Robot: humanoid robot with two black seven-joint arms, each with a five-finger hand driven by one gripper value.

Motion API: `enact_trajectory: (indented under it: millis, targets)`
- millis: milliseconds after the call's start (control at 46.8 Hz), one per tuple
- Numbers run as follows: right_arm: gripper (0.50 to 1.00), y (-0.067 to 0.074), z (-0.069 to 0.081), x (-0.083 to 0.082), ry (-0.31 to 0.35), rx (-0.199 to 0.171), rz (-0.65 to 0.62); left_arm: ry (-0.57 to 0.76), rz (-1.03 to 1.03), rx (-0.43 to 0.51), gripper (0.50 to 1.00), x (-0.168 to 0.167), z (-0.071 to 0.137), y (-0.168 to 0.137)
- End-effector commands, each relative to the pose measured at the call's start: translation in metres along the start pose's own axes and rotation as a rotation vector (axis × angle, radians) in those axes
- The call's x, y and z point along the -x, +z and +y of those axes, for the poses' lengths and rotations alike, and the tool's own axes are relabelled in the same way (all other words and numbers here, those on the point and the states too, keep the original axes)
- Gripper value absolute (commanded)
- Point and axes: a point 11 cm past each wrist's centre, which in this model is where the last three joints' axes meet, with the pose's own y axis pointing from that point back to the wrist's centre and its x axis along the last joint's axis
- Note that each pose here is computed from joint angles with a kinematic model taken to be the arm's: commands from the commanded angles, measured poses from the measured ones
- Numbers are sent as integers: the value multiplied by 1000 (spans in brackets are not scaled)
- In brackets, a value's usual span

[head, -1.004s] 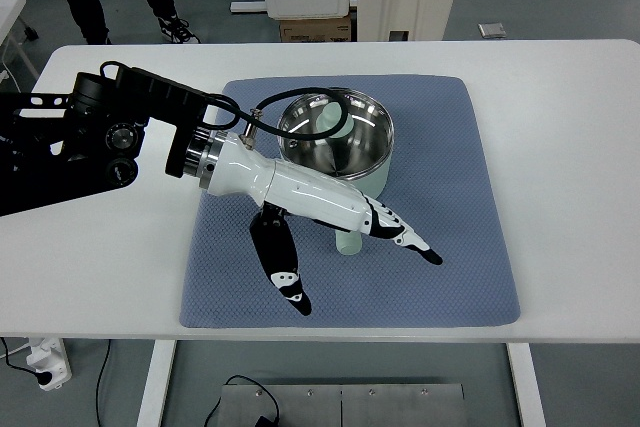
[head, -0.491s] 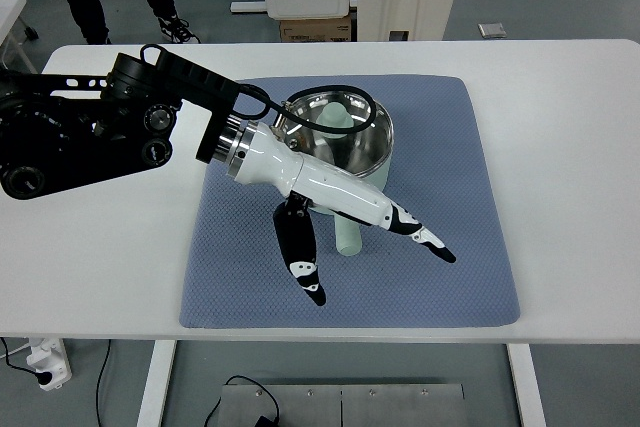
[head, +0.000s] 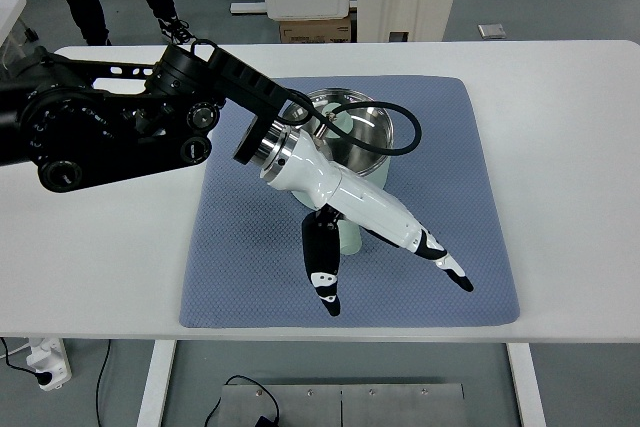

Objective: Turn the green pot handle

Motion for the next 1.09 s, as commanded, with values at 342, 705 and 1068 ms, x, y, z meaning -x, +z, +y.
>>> enact_trajectory:
  millis: [342, 705, 1068]
  targets:
    - [1000, 0, 0, 0, -1, 0, -1, -132, -102, -127, 1000, 5, -12, -24]
    - [1000, 0, 0, 0, -1, 0, -1, -204, -205, -161, 1000, 3, -17, -28]
    - [1000, 0, 0, 0, 1, 0, -1, -243, -216, -221, 1000, 2, -19, -43]
